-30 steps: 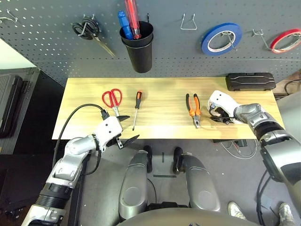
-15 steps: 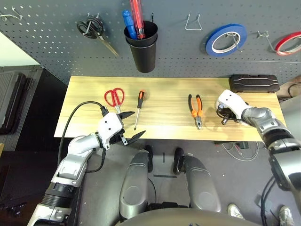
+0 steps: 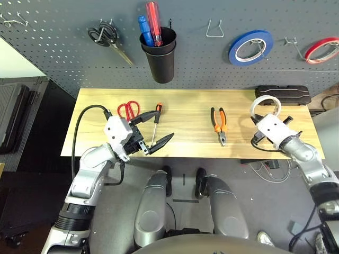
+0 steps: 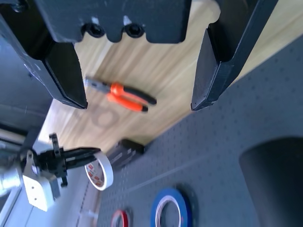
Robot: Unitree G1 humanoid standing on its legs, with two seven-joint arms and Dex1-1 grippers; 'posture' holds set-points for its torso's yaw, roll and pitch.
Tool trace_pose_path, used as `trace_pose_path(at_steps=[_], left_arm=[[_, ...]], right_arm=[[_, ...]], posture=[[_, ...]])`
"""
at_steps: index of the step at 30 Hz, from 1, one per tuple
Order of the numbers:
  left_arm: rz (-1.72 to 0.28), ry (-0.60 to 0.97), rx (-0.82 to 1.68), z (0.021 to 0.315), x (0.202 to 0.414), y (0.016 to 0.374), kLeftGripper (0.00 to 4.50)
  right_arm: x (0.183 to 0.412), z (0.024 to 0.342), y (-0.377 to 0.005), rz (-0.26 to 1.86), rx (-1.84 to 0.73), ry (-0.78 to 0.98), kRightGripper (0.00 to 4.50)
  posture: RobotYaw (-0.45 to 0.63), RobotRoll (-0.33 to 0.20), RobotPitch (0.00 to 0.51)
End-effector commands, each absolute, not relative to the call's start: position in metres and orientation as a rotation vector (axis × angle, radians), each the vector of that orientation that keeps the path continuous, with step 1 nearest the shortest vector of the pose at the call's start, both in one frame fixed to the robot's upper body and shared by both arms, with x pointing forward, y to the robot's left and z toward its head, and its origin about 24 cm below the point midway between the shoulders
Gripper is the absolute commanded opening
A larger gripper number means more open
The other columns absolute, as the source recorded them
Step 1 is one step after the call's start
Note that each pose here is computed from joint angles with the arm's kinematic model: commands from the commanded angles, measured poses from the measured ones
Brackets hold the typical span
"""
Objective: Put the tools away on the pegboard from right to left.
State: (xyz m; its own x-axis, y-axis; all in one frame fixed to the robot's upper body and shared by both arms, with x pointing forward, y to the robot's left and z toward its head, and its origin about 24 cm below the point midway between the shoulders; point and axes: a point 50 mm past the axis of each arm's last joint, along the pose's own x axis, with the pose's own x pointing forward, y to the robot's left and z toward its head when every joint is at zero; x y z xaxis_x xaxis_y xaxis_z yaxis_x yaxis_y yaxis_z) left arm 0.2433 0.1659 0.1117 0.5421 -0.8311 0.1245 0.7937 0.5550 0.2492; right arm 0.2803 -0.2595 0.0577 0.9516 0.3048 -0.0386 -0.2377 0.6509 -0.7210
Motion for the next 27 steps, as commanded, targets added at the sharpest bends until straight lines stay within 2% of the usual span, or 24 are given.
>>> trace_pose_path(at_steps=[1,10,17,27], left_arm=[[-1.004,-0.28,0.146,0.117,0.24,0.162,4.5],[-1.06,-0.348,0.116,0.127,0.239,0.152,4.5],[-1.07,-0.355,0.125,0.128,0.241,0.15,4.5],[-1.07,-0.351,0.142,0.13,0.243,0.149,4.5]], right_arm=[[0.275,0.065,-0.265,0.242,-0.83,-0.173,0.04],[0.284,0.099,-0.28,0.095,-0.868,-0.368,0.04],[0.296,0.121,-0.285,0.048,-0.866,-0.446,0.04],[0.329,0.125,-0.287,0.052,-0.829,-0.314,0.04]], posture=[[0.1,0.0,0.209],[0.09,0.0,0.183],[0.09,0.0,0.165],[0.1,0.0,0.164]])
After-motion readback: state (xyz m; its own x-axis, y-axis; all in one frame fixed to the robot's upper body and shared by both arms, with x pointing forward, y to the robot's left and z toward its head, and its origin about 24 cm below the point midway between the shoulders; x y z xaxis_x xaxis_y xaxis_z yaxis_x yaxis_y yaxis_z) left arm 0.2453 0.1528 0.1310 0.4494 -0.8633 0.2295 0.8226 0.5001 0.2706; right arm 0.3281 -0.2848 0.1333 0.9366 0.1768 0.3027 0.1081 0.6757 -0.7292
